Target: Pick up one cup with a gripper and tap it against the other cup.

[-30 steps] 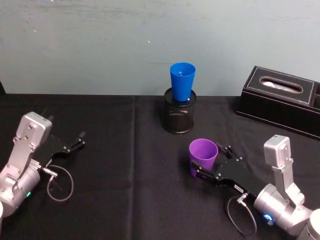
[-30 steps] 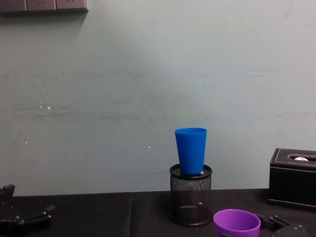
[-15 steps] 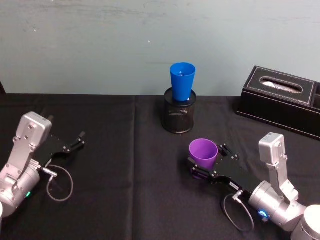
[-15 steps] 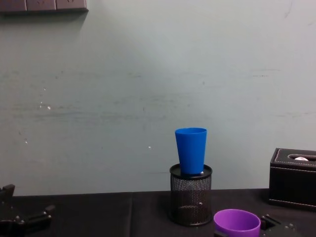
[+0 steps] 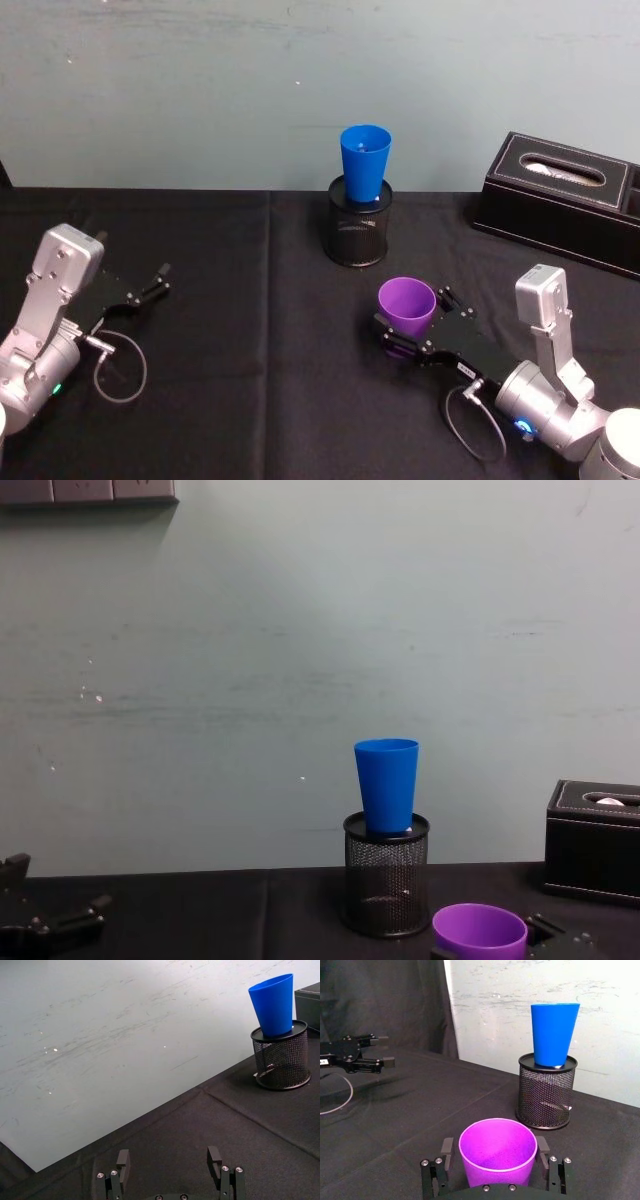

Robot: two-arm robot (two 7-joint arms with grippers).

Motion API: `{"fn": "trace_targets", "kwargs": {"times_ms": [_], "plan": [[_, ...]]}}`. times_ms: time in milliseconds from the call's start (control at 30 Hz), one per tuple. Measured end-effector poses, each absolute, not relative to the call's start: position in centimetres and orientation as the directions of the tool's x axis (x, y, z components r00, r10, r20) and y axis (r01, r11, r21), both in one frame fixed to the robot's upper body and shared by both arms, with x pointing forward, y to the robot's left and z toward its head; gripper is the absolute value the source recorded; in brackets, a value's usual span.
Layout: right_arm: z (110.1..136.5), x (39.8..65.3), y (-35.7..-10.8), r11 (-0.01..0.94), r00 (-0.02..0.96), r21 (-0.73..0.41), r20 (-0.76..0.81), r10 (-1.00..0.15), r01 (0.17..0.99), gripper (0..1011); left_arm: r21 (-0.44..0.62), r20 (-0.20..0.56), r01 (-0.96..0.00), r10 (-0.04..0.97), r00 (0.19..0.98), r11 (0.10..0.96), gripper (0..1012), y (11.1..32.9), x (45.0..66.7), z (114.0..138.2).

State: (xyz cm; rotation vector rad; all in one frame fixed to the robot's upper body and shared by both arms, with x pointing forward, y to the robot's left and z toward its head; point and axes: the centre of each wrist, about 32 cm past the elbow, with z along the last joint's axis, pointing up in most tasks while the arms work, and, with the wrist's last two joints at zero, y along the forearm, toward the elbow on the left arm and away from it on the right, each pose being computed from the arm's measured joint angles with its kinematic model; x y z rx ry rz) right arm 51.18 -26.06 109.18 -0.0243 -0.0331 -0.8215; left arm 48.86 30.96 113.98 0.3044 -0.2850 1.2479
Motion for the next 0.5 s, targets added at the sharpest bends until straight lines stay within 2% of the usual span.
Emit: {"fn": "trace_targets", "kwargs": {"times_ms": [233,433,500], "plan": [[109.22,51.17,-26.06,0.681,0.681,-0.01,0.039,-0.731,0.732,1003,0.07,0.374,-0.955,0.88,0.292,0.287,1011,30.97,48.86,113.98],[109.22,51.15,-26.08,0.681,0.681,-0.01,0.039,-0.731,0.732,889,0.07,0.374,-0.955,0.88,0.292,0.287,1011,30.97,48.86,113.98],[109.21,51.15,-26.08,0.681,0.681,-0.011,0.039,-0.731,0.732,817,0.07,0.374,-0.955,0.88,0.292,0.287,1011,30.96,48.86,113.98]]}}
